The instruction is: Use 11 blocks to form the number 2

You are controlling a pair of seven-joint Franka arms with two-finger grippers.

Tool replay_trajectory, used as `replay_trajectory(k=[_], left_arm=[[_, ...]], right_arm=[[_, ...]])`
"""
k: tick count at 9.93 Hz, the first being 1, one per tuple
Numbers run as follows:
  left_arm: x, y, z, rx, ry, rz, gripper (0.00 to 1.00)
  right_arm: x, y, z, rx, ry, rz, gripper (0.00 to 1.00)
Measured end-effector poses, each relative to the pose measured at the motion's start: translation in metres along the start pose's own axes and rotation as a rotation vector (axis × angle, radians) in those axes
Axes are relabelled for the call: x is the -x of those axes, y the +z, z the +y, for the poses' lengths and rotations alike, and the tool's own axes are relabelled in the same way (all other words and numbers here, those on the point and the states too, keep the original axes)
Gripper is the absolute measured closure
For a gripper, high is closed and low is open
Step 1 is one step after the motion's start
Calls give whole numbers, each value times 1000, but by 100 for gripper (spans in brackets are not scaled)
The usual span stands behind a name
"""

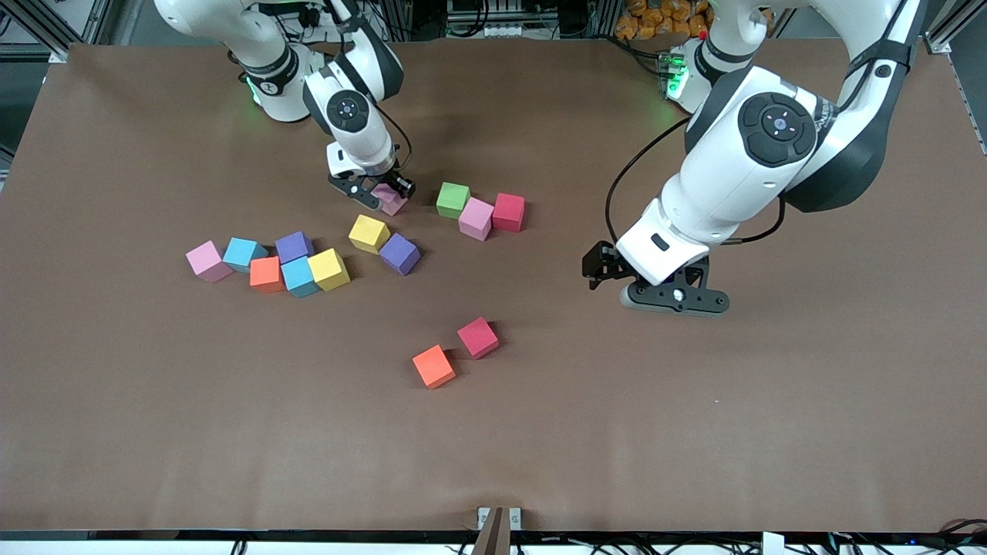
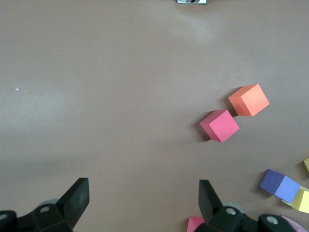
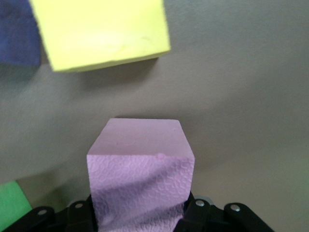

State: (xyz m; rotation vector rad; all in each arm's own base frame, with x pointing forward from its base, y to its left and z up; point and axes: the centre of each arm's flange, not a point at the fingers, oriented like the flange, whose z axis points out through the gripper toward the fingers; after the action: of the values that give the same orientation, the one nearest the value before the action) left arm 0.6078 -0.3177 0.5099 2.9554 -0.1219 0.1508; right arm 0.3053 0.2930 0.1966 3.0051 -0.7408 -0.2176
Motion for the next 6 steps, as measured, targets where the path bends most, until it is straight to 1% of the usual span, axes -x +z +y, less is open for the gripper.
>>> replay_trajectory(k=[2,3,5,6], left_arm=[[1,1,-1,-6,0,-12,0],[2,2,0,-9,1,-19,0],[6,4,2,-16,7,-36,0],[7,4,3,-18,10,-41,0]], right_arm=[[10,-3,-6,-8,-148,6,40],[14,-10,-9,-17,-199,8,40],[19,-30,-8,-14,-282,-10,41],[22,-42,-6,-8,-322,-25,45]])
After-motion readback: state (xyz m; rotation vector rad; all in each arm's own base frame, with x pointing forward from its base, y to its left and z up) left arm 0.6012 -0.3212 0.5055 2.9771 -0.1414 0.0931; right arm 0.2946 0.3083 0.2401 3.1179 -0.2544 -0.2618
